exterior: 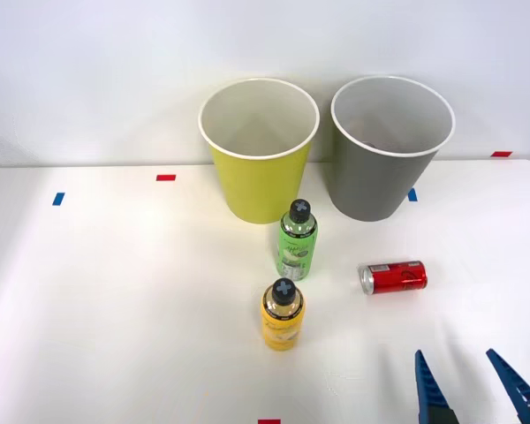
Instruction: Put cans in the gray bin, plastic bottles in the light green bin
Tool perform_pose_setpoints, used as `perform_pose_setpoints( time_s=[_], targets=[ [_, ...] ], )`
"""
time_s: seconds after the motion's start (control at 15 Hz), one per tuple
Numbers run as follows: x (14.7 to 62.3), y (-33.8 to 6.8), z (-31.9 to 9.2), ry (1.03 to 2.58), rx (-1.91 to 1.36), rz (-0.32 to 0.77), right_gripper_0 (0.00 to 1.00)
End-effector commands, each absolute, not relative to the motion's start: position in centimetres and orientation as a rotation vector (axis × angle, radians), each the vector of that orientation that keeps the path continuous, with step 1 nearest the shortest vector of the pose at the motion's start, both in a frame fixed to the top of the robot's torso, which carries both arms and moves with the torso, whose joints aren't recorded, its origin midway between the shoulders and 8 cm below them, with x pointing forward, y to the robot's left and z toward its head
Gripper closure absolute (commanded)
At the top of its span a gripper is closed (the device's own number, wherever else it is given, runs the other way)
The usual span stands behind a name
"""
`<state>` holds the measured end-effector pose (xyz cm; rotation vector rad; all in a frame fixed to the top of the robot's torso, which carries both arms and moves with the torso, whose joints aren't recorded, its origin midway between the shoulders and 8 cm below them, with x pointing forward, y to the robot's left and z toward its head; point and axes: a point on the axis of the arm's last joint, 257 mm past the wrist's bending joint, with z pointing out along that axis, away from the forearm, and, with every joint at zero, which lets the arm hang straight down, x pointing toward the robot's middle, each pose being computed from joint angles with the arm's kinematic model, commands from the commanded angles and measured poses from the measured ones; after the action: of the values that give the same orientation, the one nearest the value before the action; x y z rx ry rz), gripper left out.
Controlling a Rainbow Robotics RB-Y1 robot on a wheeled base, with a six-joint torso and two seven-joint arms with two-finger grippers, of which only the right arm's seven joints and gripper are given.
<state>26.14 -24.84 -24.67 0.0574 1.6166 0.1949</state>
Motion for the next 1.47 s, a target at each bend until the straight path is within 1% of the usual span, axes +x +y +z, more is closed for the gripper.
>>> perform_pose_setpoints(
  time_s=[0.07,0.2,0.47,0.6,0.73,0.87,1.2,1.4,1.47],
  targets=[
    [24.5,-24.3,-26.3,1.683,0.045,0.228,0.00],
    [23.5,-23.5,-27.1,1.713,0.054,0.249,0.00],
    [22.8,-20.3,-27.5,1.724,0.099,0.333,0.00],
    [22.5,-19.9,-28.7,1.733,0.130,0.354,0.00],
    [22.0,-20.8,-29.5,1.703,0.151,0.376,0.00],
    [21.5,-21.6,-29.6,1.698,0.129,0.364,0.00],
    [21.5,-20.8,-28.7,1.660,0.120,0.376,0.00],
    [21.4,-21.2,-28.7,1.665,0.070,0.335,0.00],
    [21.5,-21.5,-28.5,1.655,0.045,0.303,0.00]
  ],
)
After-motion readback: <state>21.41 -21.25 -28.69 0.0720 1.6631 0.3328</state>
